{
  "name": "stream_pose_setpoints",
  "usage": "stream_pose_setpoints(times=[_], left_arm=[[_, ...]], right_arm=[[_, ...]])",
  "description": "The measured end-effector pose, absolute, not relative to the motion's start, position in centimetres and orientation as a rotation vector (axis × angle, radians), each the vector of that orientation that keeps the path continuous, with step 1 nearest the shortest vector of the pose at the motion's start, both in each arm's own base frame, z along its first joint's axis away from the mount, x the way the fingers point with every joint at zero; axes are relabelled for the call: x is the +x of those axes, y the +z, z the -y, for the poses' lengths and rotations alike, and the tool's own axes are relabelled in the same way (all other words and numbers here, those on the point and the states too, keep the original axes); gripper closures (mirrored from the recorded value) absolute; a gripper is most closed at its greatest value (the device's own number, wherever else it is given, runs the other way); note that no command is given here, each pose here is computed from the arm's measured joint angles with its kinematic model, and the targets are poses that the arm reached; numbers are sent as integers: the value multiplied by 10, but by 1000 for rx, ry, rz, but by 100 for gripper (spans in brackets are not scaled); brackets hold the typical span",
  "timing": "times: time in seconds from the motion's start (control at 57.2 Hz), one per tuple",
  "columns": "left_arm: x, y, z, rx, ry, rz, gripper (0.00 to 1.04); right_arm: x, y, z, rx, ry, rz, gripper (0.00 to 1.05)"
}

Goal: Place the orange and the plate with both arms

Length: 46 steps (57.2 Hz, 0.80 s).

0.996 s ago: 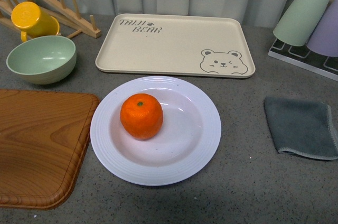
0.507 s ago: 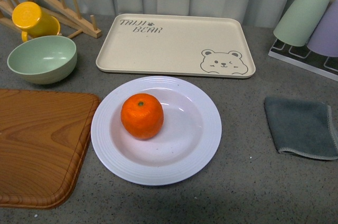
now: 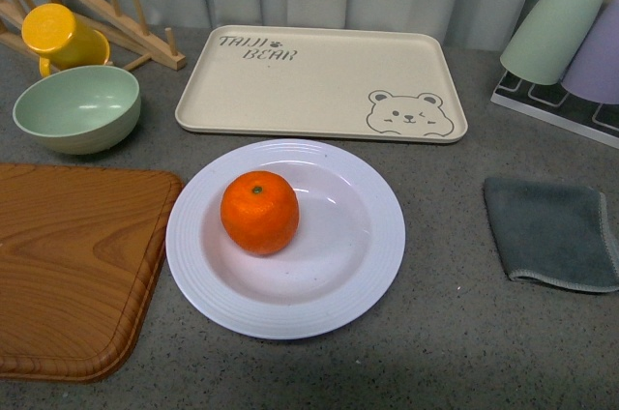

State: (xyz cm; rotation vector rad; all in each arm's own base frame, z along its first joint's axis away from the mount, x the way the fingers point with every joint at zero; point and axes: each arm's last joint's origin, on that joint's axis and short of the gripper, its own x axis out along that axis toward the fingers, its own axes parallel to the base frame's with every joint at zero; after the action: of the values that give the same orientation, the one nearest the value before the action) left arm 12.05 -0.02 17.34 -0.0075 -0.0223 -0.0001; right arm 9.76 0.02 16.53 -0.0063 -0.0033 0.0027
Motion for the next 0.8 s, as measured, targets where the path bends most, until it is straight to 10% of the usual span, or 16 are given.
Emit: stream_pose_setpoints(times=[0.804], left_arm=[[97,170,0,-7,-2,18,101]], right_arm=[[98,165,0,-6,3,3,9]])
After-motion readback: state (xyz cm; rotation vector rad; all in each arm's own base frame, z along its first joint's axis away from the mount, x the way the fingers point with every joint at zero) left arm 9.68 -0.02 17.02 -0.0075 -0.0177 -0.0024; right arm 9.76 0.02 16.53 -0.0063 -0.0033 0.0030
